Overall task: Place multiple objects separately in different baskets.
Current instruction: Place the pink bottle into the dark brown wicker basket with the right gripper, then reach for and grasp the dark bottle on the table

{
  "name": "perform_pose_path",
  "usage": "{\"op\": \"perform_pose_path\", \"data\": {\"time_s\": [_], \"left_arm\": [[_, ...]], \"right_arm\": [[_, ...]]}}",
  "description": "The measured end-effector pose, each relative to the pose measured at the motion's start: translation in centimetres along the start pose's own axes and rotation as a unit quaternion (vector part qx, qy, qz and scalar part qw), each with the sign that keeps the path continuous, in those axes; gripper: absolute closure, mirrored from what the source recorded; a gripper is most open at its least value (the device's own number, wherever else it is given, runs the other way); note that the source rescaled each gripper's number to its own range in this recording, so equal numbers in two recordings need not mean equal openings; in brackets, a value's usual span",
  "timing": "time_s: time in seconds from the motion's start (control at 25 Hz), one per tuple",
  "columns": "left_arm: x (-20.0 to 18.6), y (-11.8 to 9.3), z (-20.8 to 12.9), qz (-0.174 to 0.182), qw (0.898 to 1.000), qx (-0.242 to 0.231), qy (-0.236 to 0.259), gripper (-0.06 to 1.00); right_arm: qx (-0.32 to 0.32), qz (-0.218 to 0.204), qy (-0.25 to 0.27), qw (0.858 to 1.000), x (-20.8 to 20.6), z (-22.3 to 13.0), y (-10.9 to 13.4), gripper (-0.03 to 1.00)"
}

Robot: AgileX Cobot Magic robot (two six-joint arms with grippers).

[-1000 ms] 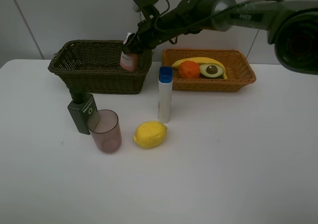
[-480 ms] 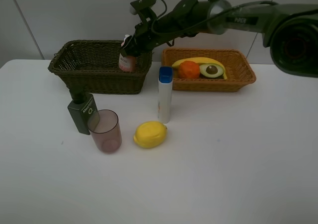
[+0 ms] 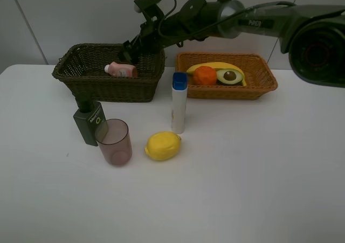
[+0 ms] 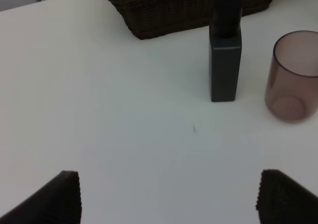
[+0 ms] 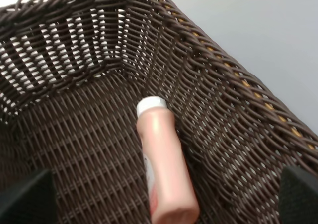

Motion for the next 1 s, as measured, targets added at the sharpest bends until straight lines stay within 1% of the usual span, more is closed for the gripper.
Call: {"op": "perform_pose_path", "data": {"time_s": [0.28, 0.48, 0.64, 0.72, 0.88, 1.0], "left_arm": [[0.0, 0.0, 0.0, 0.0, 1.0, 0.0, 0.0, 0.0], [0.0, 0.0, 0.0, 0.0, 1.0, 0.0, 0.0, 0.0], [0.0, 0.0, 0.0, 0.0, 1.0, 0.0, 0.0, 0.0], [0.0, 0.0, 0.0, 0.0, 1.0, 0.0, 0.0, 0.0], [0.0, 0.0, 0.0, 0.0, 1.0, 0.0, 0.0, 0.0], [0.0, 0.0, 0.0, 0.0, 1.0, 0.0, 0.0, 0.0]], "right_arm": [[-0.003, -0.001, -0.003, 1.0, -0.3, 0.4, 0.0, 0.02], [-0.009, -0.006, -0.023, 1.0, -2.0, 2.7, -0.2, 0.02], [-0.012, 0.002, -0.032, 0.999, -3.5, 4.3, 0.0, 0.02], [-0.004, 0.01, -0.026, 1.0, -4.3, 4.7, 0.3, 0.02], [0.01, 0.0, -0.008, 1.0, -6.3, 5.7, 0.1, 0.02], [0.014, -0.008, 0.019, 1.0, -8.0, 6.0, -0.1, 0.02]]}}
Point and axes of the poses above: a point on each arm's last joint axis where the gripper is mounted, x pointing out along that axis toward the gripper, y along the wrist's bending axis when the last joint is at zero, z = x × y, the point moved 7 cm from there along x, pointing out along that axis toward the gripper, and after that the axes turned 2 degrees about x, right-handed, at the moved point
